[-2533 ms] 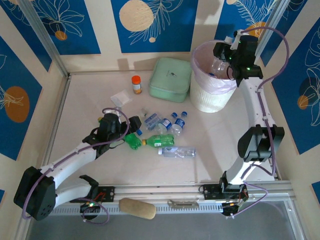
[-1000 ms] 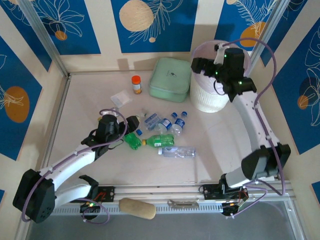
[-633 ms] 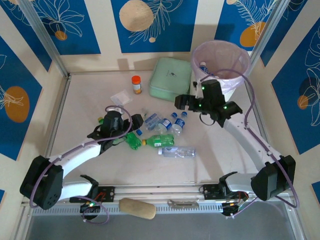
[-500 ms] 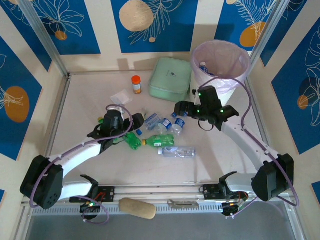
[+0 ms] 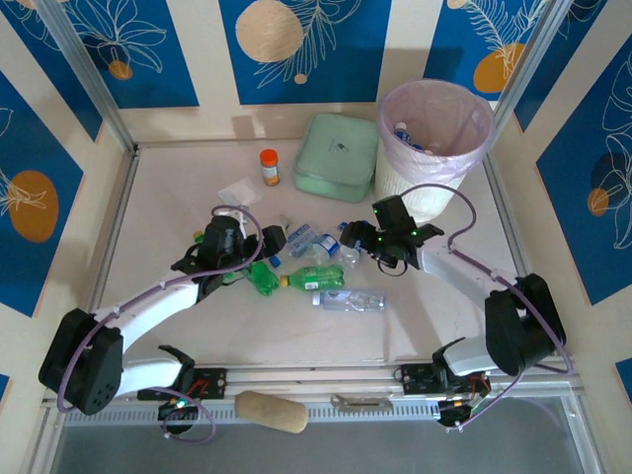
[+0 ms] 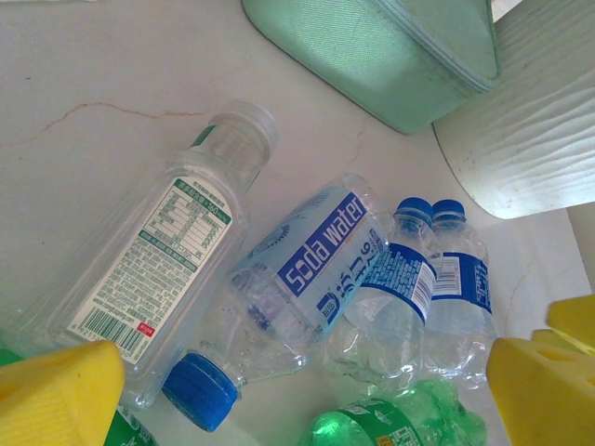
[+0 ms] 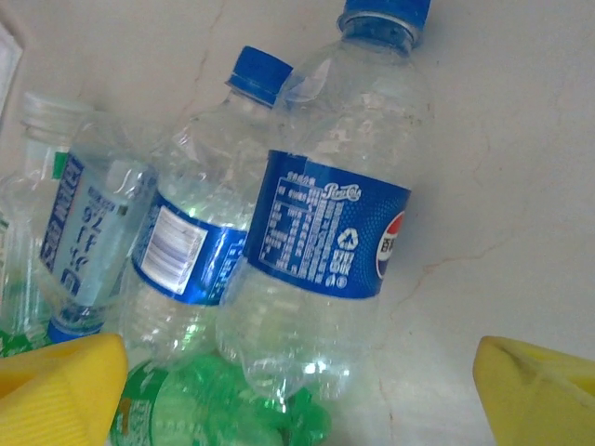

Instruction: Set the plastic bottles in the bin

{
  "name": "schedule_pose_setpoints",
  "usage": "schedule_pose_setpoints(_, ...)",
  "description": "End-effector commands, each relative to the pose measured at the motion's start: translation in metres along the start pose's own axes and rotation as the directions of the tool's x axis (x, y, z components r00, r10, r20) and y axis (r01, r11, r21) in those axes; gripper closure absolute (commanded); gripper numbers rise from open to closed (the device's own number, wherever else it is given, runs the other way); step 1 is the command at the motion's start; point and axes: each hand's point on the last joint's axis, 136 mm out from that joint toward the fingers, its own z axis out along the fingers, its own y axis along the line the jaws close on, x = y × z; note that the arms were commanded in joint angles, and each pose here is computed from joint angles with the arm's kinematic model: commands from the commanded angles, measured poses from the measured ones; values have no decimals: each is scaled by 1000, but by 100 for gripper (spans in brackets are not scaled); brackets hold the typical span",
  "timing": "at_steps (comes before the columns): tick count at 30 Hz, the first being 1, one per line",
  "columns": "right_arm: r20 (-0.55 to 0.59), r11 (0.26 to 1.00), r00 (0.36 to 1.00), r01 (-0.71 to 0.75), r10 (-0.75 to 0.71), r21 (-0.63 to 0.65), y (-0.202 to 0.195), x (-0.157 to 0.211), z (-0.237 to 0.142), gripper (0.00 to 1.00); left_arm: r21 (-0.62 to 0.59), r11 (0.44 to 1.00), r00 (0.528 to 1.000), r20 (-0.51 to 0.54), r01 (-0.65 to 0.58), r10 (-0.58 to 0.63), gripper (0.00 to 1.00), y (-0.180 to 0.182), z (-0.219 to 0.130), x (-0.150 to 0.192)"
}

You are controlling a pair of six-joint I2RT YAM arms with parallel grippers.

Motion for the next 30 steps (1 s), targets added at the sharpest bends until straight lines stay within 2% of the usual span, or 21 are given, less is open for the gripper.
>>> schedule_pose_setpoints(1,-10,999,999,-41,40,-35,15,-5,9,5,18,1000,1000,22,-16,15,0,-7,-6,-10)
schedule_pose_setpoints(16,-11,994,994,-108,108,20,1,-7,57,12,-4,1000,999,24,-25,26,0,0,-9,-7)
schedule_pose_setpoints(22,-9,992,993,-120,120,42,-7,-4,68,23,-10,1000,999,23,-24,25,0,2,-10,-5)
schedule_pose_setpoints(30,-4,992,993,-120,120,37,-9,-3,70,45,-8,1000,999,23,-25,25,0,1,-10,-5)
